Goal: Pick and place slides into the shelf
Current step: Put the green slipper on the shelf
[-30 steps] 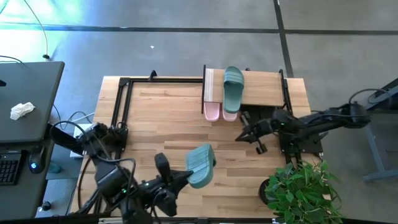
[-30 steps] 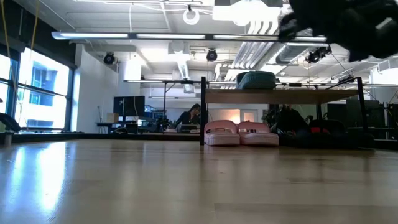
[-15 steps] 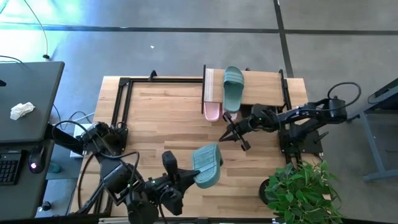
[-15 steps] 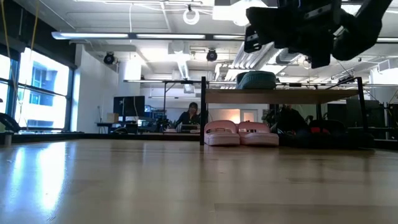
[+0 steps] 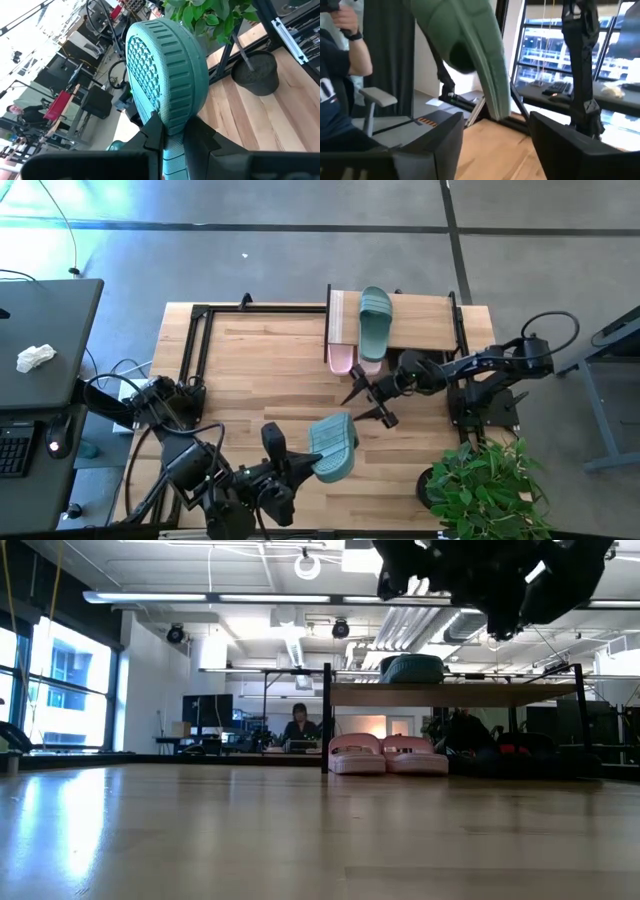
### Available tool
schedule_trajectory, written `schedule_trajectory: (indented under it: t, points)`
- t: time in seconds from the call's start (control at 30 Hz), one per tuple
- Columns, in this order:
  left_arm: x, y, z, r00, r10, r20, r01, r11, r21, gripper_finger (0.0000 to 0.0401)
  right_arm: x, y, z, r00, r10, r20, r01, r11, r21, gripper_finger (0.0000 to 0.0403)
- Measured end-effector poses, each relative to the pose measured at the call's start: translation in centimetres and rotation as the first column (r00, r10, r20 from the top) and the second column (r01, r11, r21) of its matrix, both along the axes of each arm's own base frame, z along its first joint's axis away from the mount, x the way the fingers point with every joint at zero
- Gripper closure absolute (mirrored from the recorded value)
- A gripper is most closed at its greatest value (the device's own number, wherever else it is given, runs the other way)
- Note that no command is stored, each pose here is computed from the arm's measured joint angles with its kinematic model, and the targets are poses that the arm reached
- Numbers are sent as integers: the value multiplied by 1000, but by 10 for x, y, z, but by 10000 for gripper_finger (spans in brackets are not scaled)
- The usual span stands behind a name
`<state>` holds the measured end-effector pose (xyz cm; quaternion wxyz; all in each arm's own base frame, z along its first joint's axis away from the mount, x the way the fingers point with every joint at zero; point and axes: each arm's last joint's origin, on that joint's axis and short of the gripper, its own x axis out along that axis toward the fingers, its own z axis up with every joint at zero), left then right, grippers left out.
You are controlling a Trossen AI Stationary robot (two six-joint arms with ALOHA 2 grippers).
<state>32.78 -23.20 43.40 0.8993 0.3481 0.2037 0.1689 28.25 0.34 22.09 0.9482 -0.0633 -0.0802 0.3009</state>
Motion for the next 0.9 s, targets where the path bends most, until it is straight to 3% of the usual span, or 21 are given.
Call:
schedule_trajectory:
  t: [0.17, 0.4, 0.53, 0.7, 0.9]
  points:
    - [0, 0, 0, 1000, 0, 0, 0, 1000, -1, 367, 8, 10, 15, 999, -14, 41, 14, 1000, 2, 177]
    - [0, 0, 0, 1000, 1, 1, -1, 1000, -3, 367, 20, 19, 19, 999, 5, -34, -6, 1000, -19, 177]
    - [0, 0, 0, 1000, 1, 0, -1, 1000, -2, 368, 21, 27, 19, 1000, 3, -13, -3, 999, -42, 189]
    - [0, 0, -1, 1000, 2, -1, -2, 1000, 0, 368, 22, 33, 19, 998, -58, 26, 60, 995, -84, 232]
    - [1, -1, -2, 1000, 0, -3, 0, 1000, -2, 368, 22, 36, 21, 995, -87, 50, 91, 992, -86, 329]
